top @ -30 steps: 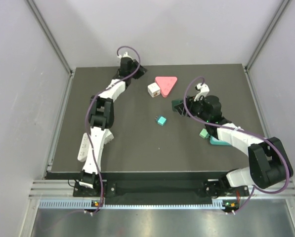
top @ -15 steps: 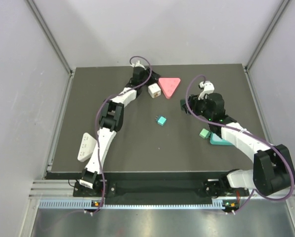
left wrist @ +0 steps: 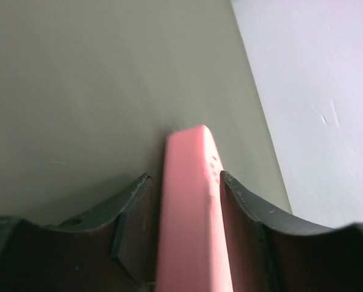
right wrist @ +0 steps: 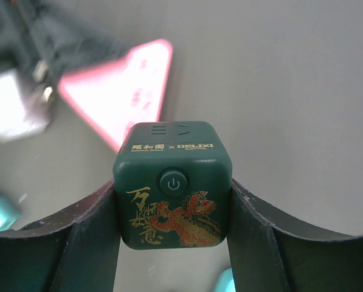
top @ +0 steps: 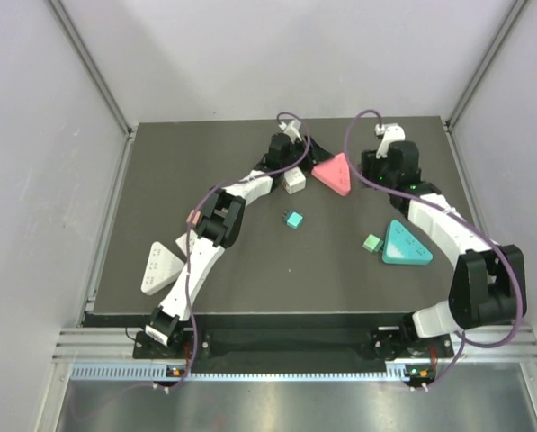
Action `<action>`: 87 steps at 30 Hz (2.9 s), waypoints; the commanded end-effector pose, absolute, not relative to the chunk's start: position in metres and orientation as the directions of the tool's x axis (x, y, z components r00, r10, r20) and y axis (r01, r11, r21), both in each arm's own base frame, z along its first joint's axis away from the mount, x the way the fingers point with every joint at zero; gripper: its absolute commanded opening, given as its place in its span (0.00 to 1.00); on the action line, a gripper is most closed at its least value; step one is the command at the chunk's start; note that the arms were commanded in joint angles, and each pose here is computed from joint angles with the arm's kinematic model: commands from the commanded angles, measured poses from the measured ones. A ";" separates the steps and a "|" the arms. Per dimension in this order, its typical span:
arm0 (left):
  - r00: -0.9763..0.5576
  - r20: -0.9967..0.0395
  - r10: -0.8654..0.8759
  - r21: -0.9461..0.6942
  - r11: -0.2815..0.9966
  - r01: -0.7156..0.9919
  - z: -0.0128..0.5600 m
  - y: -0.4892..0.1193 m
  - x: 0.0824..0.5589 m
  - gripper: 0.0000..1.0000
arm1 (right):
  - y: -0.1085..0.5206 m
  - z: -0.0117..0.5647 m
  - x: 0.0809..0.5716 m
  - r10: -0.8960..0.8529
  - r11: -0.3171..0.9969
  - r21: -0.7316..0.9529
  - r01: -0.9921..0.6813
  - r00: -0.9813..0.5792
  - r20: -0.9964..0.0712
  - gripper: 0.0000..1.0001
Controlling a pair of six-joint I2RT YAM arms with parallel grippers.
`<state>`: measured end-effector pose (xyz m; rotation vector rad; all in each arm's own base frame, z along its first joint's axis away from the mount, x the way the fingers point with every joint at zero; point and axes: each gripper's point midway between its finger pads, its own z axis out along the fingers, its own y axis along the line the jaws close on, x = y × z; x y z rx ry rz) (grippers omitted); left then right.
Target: Insert the plug
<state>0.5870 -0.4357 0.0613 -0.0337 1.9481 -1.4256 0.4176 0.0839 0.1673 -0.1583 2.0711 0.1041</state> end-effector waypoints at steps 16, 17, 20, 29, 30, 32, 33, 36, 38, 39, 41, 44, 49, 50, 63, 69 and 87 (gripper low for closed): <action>-0.823 -0.462 -0.331 -0.884 0.247 0.397 0.062 -0.469 0.545 0.52 | 0.041 0.101 0.503 0.040 0.979 0.152 -0.137 -0.599 -0.800 0.00; -0.827 -0.459 -0.326 -0.885 0.245 0.395 0.062 -0.469 0.543 0.51 | 0.046 0.102 0.501 0.039 0.976 0.160 -0.150 -0.598 -0.801 0.00; -0.842 -0.444 -0.306 -0.893 0.230 0.388 0.065 -0.468 0.535 0.49 | 0.063 0.098 0.488 0.016 0.970 0.161 -0.182 -0.613 -0.790 0.00; -0.887 -0.428 -0.173 -0.892 0.240 0.383 0.077 -0.459 0.491 0.46 | 0.096 0.077 0.397 -0.024 0.970 0.162 -0.182 -0.735 -0.678 0.00; -0.899 -0.410 -0.151 -0.894 0.260 0.364 0.074 -0.457 0.486 0.46 | 0.107 0.080 0.381 -0.055 0.965 0.154 -0.214 -0.733 -0.677 0.00; -0.890 -0.441 -0.115 -0.876 0.269 0.399 0.085 -0.454 0.480 0.47 | 0.110 0.085 0.360 -0.096 0.967 0.113 -0.230 -0.734 -0.672 0.00; -0.891 -0.445 -0.087 -0.866 0.296 0.403 0.086 -0.451 0.475 0.48 | 0.110 0.081 0.350 -0.117 0.968 0.091 -0.233 -0.744 -0.658 0.00; -0.868 -0.492 -0.072 -0.822 0.366 0.435 0.098 -0.441 0.478 0.57 | 0.101 0.094 0.336 -0.131 0.974 0.058 -0.219 -0.752 -0.646 0.00; -0.856 -0.510 -0.088 -0.796 0.426 0.430 0.106 -0.431 0.490 0.63 | 0.092 0.106 0.330 -0.168 0.975 0.009 -0.222 -0.764 -0.623 0.00; -0.850 -0.516 -0.103 -0.785 0.455 0.421 0.115 -0.424 0.499 0.65 | 0.091 0.123 0.338 -0.178 0.975 -0.012 -0.223 -0.743 -0.646 0.00; -0.833 -0.532 -0.153 -0.781 0.469 0.412 0.152 -0.406 0.521 0.69 | 0.085 0.138 0.341 -0.218 0.970 -0.065 -0.234 -0.722 -0.656 0.00; -0.817 -0.516 -0.258 -0.798 0.492 0.349 0.188 -0.371 0.541 0.71 | 0.081 0.159 0.359 -0.332 0.939 -0.169 -0.300 -0.654 -0.680 0.00; -0.824 -0.513 -0.241 -0.742 0.607 0.285 0.177 -0.326 0.517 0.72 | 0.099 0.194 0.388 -0.527 0.807 -0.251 -0.535 -0.459 -0.715 0.00; -0.829 -0.508 -0.233 -0.724 0.637 0.265 0.171 -0.319 0.512 0.71 | 0.101 0.191 0.393 -0.561 0.781 -0.271 -0.563 -0.441 -0.701 0.00; -0.885 -0.464 0.028 -0.563 0.762 0.319 0.134 -0.294 0.348 0.68 | 0.122 0.181 0.433 -0.831 0.246 -0.351 -0.903 -0.011 -0.557 0.00; -0.879 -0.476 0.034 -0.554 0.765 0.329 0.142 -0.282 0.330 0.71 | 0.121 0.162 0.438 -0.836 0.134 -0.296 -0.946 0.052 -0.546 0.00; -0.772 -0.632 0.071 -0.363 0.853 0.375 0.170 -0.231 0.314 0.77 | 0.129 0.136 0.452 -0.807 0.007 -0.239 -0.971 0.136 -0.575 0.00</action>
